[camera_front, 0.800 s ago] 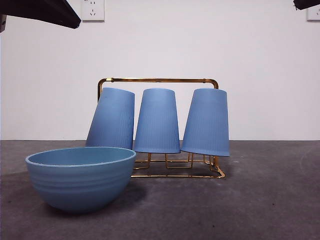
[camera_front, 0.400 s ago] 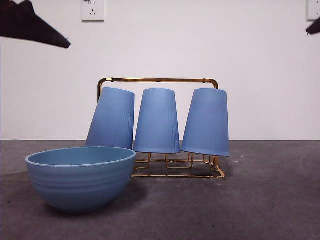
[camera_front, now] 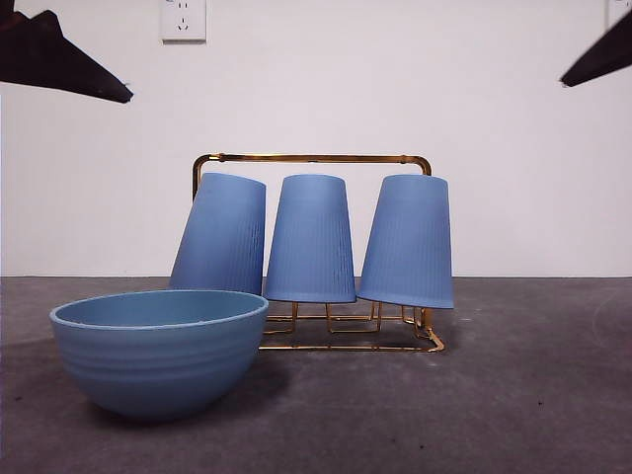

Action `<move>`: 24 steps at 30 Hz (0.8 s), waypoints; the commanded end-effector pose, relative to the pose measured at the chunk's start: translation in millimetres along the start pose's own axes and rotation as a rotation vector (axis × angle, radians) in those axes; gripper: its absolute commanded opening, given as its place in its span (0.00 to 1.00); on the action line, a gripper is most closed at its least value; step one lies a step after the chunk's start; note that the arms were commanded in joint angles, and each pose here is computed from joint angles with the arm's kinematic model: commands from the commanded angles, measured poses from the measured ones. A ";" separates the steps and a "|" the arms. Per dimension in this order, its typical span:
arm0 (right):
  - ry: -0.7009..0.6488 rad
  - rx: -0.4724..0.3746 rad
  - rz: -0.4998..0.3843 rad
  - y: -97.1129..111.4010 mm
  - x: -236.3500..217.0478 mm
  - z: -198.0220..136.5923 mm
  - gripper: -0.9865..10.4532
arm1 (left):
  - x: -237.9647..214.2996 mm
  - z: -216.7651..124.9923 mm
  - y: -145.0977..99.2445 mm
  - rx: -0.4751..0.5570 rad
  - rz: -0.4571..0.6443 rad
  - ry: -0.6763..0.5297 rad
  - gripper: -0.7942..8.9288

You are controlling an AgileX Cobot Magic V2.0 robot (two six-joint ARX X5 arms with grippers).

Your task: Right arm lift cup from the cupboard, then place it on the right of the bowl

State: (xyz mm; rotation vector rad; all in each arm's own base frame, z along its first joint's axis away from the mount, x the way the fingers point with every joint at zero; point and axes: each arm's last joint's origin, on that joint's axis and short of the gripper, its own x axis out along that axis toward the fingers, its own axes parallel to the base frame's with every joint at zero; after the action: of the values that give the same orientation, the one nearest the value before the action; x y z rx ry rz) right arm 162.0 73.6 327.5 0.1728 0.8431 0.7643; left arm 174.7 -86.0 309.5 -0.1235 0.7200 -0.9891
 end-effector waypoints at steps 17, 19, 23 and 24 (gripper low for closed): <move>0.422 0.035 -0.415 -13.2 140.9 133.0 0.57 | -16.6 -2.2 -13.9 0.009 -0.010 -0.009 0.63; 0.441 0.048 -0.419 -18.0 153.0 135.7 0.57 | -16.6 -2.7 -13.9 0.006 -0.010 -0.005 0.63; 0.491 0.076 -0.419 -25.8 168.5 132.5 0.54 | -16.6 -2.7 -13.9 0.006 -0.010 -0.005 0.63; 0.505 0.082 -0.415 -27.0 170.7 131.1 0.51 | -16.6 -2.8 -13.9 0.005 -0.010 -0.004 0.63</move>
State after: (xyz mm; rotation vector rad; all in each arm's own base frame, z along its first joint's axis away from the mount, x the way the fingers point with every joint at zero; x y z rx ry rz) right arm 339.8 184.0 300.9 -0.1385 1.3388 0.3823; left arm 156.4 -79.0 315.0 -0.1267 0.7368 -0.9867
